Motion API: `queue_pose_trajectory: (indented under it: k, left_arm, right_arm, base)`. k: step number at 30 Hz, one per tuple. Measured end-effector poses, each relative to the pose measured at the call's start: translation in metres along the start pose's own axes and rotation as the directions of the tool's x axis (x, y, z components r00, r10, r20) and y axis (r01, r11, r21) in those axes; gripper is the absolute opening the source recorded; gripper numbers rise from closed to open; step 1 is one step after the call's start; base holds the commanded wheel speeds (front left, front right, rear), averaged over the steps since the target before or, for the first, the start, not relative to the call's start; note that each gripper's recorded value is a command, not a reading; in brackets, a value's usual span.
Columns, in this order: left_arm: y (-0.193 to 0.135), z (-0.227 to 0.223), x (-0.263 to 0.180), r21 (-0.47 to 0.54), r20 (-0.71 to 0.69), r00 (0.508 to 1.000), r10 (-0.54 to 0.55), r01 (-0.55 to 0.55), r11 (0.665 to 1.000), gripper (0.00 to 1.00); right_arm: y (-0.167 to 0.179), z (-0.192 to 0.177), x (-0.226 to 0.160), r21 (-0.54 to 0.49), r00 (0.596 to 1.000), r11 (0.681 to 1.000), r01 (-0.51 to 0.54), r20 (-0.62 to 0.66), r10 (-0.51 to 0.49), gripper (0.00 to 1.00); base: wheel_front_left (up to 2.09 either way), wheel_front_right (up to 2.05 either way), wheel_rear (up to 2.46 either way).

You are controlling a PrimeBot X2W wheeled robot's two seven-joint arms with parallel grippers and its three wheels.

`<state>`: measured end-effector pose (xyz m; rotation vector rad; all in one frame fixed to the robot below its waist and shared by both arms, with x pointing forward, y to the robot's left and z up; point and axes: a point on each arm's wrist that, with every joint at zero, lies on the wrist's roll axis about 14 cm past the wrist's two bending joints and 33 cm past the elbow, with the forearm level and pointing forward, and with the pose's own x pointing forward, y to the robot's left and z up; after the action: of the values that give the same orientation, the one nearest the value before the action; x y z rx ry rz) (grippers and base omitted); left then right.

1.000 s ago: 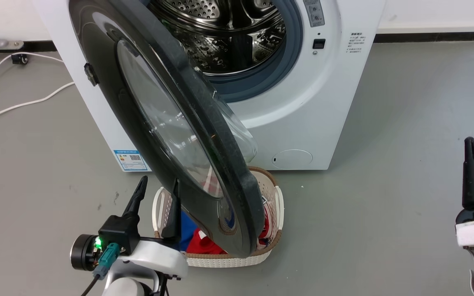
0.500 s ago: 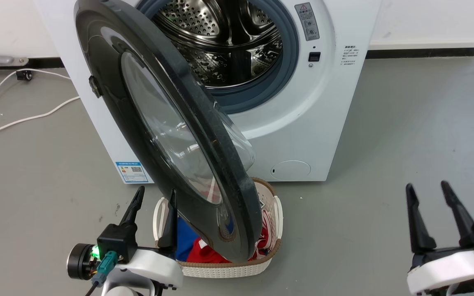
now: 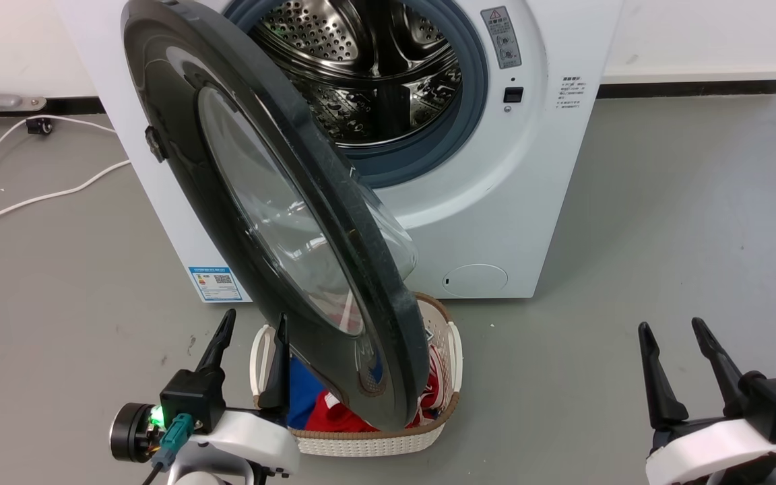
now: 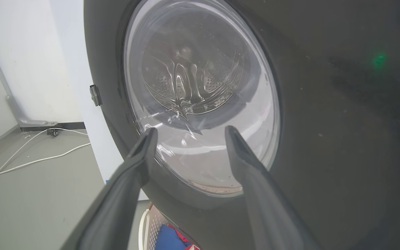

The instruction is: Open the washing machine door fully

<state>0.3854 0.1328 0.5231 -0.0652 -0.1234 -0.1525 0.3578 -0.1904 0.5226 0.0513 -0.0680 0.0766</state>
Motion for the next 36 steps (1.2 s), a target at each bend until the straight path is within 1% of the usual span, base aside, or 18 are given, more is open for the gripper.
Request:
queue_pose_trajectory:
  k: [17, 18, 19, 20, 25, 27, 31, 34, 36]
  left_arm:
    - [0.001, -0.005, 0.0, -0.001, -0.015, 1.0, 0.004, -0.004, 1.0, 1.0]
    - [0.002, -0.006, 0.0, -0.004, -0.017, 1.0, 0.006, -0.006, 1.0, 0.69]
    - [0.002, -0.006, 0.0, -0.01, -0.018, 1.0, 0.009, -0.009, 1.0, 0.07]
    - [0.002, -0.006, 0.0, -0.014, -0.018, 1.0, 0.01, -0.01, 1.0, 0.0]
    - [0.004, -0.007, 0.001, -0.021, -0.02, 1.0, 0.016, -0.016, 1.0, 0.0]
    - [0.011, 0.007, 0.009, -0.021, 0.024, 0.999, 0.04, -0.039, 0.999, 0.0]
    - [0.017, 0.04, 0.023, -0.013, 0.126, 0.991, 0.053, -0.052, 0.999, 0.0]
    - [0.019, 0.074, 0.033, -0.003, 0.223, 0.973, 0.052, -0.053, 0.999, 0.0]
    - [0.017, 0.101, 0.039, 0.009, 0.301, 0.953, 0.039, -0.043, 0.999, 0.0]
  right_arm:
    - [0.001, -0.001, 0.004, -0.014, 1.0, 1.0, -0.011, 0.013, 0.012, 1.0]
    - [0.001, -0.001, 0.004, -0.016, 1.0, 1.0, -0.013, 0.014, 0.013, 1.0]
    - [0.002, -0.001, 0.004, -0.017, 1.0, 1.0, -0.013, 0.014, 0.013, 1.0]
    - [0.002, -0.001, 0.004, -0.017, 1.0, 1.0, -0.014, 0.013, 0.014, 1.0]
    - [0.001, -0.002, 0.005, -0.023, 1.0, 1.0, -0.011, 0.009, 0.011, 1.0]
    - [0.0, -0.004, 0.006, -0.023, 1.0, 1.0, -0.007, 0.005, 0.008, 1.0]
    - [-0.001, -0.005, 0.007, -0.022, 1.0, 1.0, -0.004, 0.003, 0.004, 1.0]
    - [0.0, -0.005, 0.008, -0.018, 1.0, 1.0, -0.004, 0.003, 0.004, 1.0]
    - [0.0, -0.005, 0.009, -0.016, 1.0, 1.0, -0.003, 0.003, 0.003, 1.0]
  base:
    - [0.0, 0.0, 0.0]
    - [0.0, 0.0, 0.0]
    - [0.0, 0.0, 0.0]
    - [0.0, 0.0, 0.0]
    - [0.0, 0.0, 0.0]
    - [0.0, 0.0, 0.0]
    - [0.0, 0.0, 0.0]
    - [0.0, 0.0, 0.0]
    - [0.0, 0.0, 0.0]
